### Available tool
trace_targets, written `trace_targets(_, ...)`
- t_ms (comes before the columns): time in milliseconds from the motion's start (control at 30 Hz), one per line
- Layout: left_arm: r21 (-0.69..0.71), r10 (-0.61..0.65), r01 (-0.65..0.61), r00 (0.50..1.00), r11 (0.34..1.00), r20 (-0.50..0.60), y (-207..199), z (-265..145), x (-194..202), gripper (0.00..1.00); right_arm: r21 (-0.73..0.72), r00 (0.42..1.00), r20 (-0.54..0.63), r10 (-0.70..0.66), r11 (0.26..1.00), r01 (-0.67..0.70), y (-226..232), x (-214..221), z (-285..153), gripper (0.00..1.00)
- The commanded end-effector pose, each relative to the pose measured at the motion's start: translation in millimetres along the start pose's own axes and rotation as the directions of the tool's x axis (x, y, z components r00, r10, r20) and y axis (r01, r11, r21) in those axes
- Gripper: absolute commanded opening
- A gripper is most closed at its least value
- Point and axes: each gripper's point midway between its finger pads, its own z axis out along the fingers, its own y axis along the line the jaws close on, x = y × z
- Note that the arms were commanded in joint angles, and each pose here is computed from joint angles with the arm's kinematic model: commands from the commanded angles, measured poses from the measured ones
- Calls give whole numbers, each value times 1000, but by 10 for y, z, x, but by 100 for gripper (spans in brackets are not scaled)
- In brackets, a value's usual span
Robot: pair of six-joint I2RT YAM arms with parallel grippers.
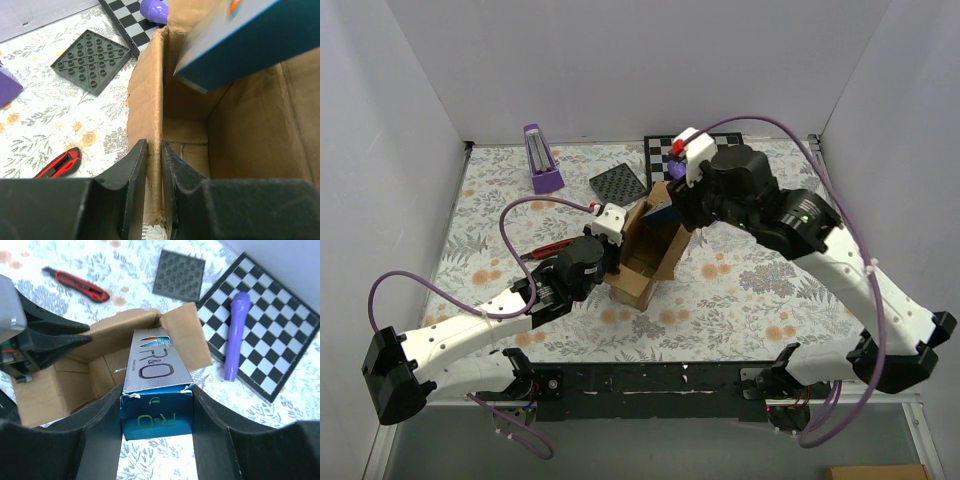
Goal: Unpack the express box
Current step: Pick up the product from the express box, then place the product at the center of the board.
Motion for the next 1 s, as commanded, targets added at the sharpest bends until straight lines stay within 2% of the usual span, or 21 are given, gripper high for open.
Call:
trace_targets(0, -27, -7, 7, 1000, 1000, 19, 72, -50, -11, 0, 155, 971, 232, 58, 983, -96, -373, -486, -576, 16)
trace_targets(267, -41, 6, -6, 1000, 999, 0, 108, -55, 92, 0, 222, 930, 357, 90, 959, -178, -603, -590, -1125, 9)
trace_targets(400, -72, 5, -6, 1000, 997, -15, 166, -59, 185, 0, 276, 933, 346, 96, 941, -199, -706, -497, -1228, 5)
trace_targets(533, -105, -8, 7, 1000, 994, -8, 237, -89, 203, 0, 364, 959, 271, 86, 913, -185, -814, -214, -1158, 4)
trace_targets(600, -108, -15, 15, 1000, 994, -1, 246, -107, 195, 0, 406, 971, 216, 101, 895, -184, -834, 37, -984, 4)
trace_targets(633, -110, -19, 19, 1000, 994, 3, 258, -116, 185, 0, 410, 966, 230, 115, 889, -203, -838, 80, -983, 4)
trace_targets(667, -109, -22, 22, 1000, 994, 3, 256, -124, 194, 0, 428, 976, 183, 114, 885, -183, -828, 275, -849, 4)
trace_targets(733, -108, -30, 31, 999, 994, 13, 266, -148, 175, 0, 426, 969, 207, 132, 880, -210, -817, 357, -818, 4)
trace_targets(867, -108, -39, 41, 999, 993, 23, 283, -176, 144, 0, 449, 981, 129, 144, 874, -187, -771, 763, -568, 4)
trace_targets(967, -96, -47, 49, 999, 994, 29, 262, -184, 119, 0, 442, 979, 125, 160, 875, -200, -726, 942, -441, 4)
